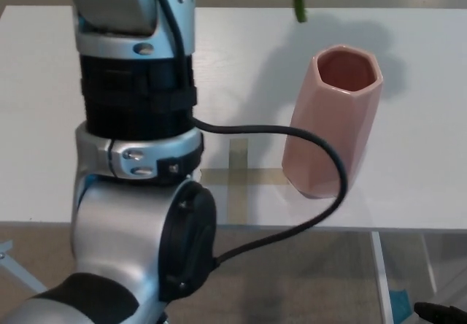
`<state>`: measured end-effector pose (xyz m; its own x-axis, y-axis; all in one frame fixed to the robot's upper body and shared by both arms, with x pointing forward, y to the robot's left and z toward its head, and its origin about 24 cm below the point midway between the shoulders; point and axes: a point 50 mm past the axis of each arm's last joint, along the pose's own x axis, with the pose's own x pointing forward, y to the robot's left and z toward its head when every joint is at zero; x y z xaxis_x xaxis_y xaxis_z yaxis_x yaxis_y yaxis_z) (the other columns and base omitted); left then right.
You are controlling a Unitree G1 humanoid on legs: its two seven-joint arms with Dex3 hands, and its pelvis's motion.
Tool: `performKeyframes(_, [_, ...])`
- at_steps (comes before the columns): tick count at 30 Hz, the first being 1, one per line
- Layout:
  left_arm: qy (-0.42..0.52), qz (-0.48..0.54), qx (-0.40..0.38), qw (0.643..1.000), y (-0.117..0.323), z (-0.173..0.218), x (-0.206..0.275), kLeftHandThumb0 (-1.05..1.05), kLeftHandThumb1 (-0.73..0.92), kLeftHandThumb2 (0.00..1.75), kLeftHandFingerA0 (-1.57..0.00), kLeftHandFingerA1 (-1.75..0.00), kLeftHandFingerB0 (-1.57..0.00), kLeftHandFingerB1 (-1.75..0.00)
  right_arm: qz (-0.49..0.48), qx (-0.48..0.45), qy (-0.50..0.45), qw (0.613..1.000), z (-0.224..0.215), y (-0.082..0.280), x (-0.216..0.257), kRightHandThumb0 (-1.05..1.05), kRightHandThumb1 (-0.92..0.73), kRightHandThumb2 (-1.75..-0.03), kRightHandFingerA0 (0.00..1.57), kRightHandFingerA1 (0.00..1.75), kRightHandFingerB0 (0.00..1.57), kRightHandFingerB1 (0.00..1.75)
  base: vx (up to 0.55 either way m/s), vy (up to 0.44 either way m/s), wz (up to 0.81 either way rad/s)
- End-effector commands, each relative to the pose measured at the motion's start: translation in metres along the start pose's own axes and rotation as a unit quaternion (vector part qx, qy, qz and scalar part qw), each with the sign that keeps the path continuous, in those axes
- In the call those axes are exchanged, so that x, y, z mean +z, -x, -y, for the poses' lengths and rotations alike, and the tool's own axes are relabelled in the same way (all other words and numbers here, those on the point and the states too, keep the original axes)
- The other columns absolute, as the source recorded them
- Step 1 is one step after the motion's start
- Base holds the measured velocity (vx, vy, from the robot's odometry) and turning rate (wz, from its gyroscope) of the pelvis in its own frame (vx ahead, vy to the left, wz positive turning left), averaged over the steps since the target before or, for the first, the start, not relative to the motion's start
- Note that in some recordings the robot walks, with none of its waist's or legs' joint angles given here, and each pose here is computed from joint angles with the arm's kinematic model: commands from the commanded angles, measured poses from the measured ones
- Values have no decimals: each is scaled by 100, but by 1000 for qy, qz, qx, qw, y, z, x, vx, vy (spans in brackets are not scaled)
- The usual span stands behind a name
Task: Use the left hand to pick up the rose and then lift and insert it into the pink vase.
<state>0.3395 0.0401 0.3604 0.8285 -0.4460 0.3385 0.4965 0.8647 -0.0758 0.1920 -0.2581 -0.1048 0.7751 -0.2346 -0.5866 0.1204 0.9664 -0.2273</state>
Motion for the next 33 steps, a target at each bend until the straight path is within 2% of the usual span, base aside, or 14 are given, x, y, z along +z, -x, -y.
performKeyframes(1, [12, -7, -33, 999, 0, 15, 0, -18, 80, 63, -106, -141, -76, -92, -19, 2, -1, 1000, 3, 5, -11, -23, -63, -58, 60, 50, 57, 48, 0, 0, 0])
performKeyframes(6, [7, -16, -38, 999, 3, 20, -13, -17, 79, 66, -105, -141, -78, -91, -28, 3, -1, 1000, 3, 11, -21, -23, -63, -58, 60, 50, 57, 48, 0, 0, 0])
performKeyframes(8, [0, -21, -40, 999, 2, 22, -18, -19, 79, 68, -96, -143, -76, -90, -28, 4, 0, 1000, 2, 11, -21, -23, -63, -58, 60, 50, 57, 48, 0, 0, 0])
performKeyframes(12, [-19, -29, -39, 999, -1, 23, -25, -19, 80, 63, -99, -140, -79, -82, -29, 5, -5, 1000, 2, 9, -20, -23, -63, -58, 60, 50, 56, 48, 0, 0, 0])
performKeyframes(21, [-61, -36, -28, 997, -3, 22, -29, -19, 79, 66, -97, -142, -79, -79, -23, 8, -3, 1000, 2, 10, -19, -23, -63, -58, 60, 50, 56, 48, 0, 0, 0])
performKeyframes(28, [-66, -34, -33, 997, -5, 24, -30, -19, 81, 63, -96, -142, -78, -82, -21, 7, -4, 1000, 1, 10, -18, -24, -63, -58, 60, 50, 57, 48, 0, 0, 0])
performKeyframes(33, [-62, -30, -41, 997, -6, 28, -29, -19, 81, 64, -93, -147, -74, -91, -21, 7, -4, 1000, 0, 10, -18, -24, -63, -58, 60, 50, 57, 48, 0, 0, 0])
